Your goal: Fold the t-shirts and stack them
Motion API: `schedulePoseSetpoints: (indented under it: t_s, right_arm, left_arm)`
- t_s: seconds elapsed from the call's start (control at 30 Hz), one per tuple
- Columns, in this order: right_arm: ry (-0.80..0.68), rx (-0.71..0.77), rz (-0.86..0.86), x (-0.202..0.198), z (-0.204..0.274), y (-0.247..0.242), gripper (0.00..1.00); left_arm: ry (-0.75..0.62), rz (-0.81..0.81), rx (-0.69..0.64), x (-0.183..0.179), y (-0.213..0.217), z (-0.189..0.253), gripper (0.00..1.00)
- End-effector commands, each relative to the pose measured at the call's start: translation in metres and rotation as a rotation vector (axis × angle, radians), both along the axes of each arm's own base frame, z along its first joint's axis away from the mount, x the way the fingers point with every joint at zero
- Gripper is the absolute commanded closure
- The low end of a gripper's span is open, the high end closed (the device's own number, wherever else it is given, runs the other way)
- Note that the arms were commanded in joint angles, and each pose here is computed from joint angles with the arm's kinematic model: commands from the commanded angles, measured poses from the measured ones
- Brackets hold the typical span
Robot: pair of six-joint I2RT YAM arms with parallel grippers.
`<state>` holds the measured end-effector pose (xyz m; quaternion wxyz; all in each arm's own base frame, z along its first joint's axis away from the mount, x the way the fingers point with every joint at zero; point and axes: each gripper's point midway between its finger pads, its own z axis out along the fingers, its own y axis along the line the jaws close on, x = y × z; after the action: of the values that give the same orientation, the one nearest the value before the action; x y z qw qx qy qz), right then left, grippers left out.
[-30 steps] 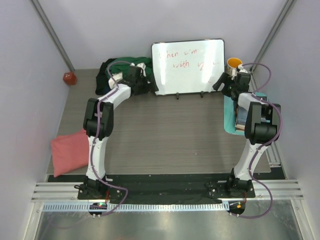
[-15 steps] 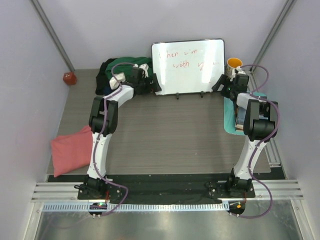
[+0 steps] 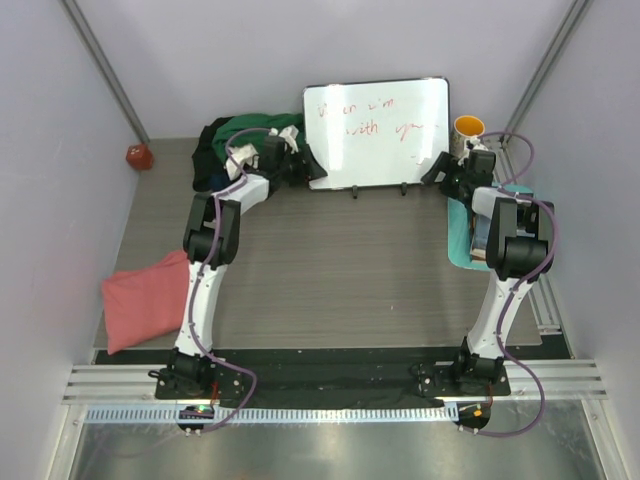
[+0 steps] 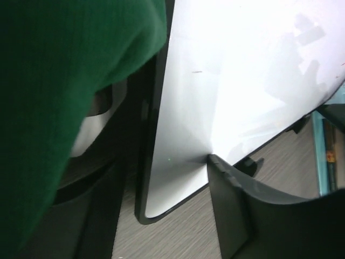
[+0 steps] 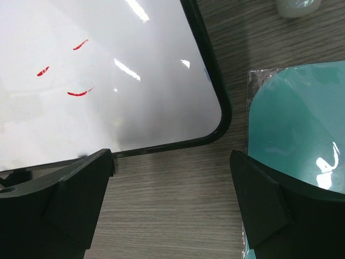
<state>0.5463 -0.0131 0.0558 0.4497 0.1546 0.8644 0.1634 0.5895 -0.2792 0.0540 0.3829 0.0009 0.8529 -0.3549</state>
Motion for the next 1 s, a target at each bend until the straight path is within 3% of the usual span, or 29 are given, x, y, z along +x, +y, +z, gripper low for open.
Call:
schedulePoseSetpoints:
  t_s: [0.0,0.07,0.2,0.3,0.73,0.97]
  right_arm:
    - [-0.056,-0.008,0.034,0.009,0.017,0.007,0.03]
    - [-0.054,-0.008,0.039,0.009,0.016,0.010,0.04]
    - [-0.050,0.001,0.047,0.009,0.012,0.015,0.04]
    - [-0.055,0.007,0.059,0.009,0.013,0.022,0.05]
    - [-0.085,-0.030,0.067,-0.020,0.045,0.031,0.05]
    - [-0.127,-0.052,0.057,-0.024,0.078,0.029,0.05]
  left_arm:
    - [0.015,-0.041,-0.077,-0.006,-0.013,-0.005,0.48]
    - [0.024,-0.050,-0.076,-0.013,-0.014,-0.006,0.56]
    - [0.026,-0.066,-0.089,-0.021,-0.014,-0.003,0.84]
    - [0.030,-0.070,-0.090,-0.027,-0.013,0.000,0.99]
    - [0.044,-0.031,0.042,-0.039,0.015,0.003,1.00]
    - [0.104,-0.011,0.106,-0.060,0.040,-0.025,1.00]
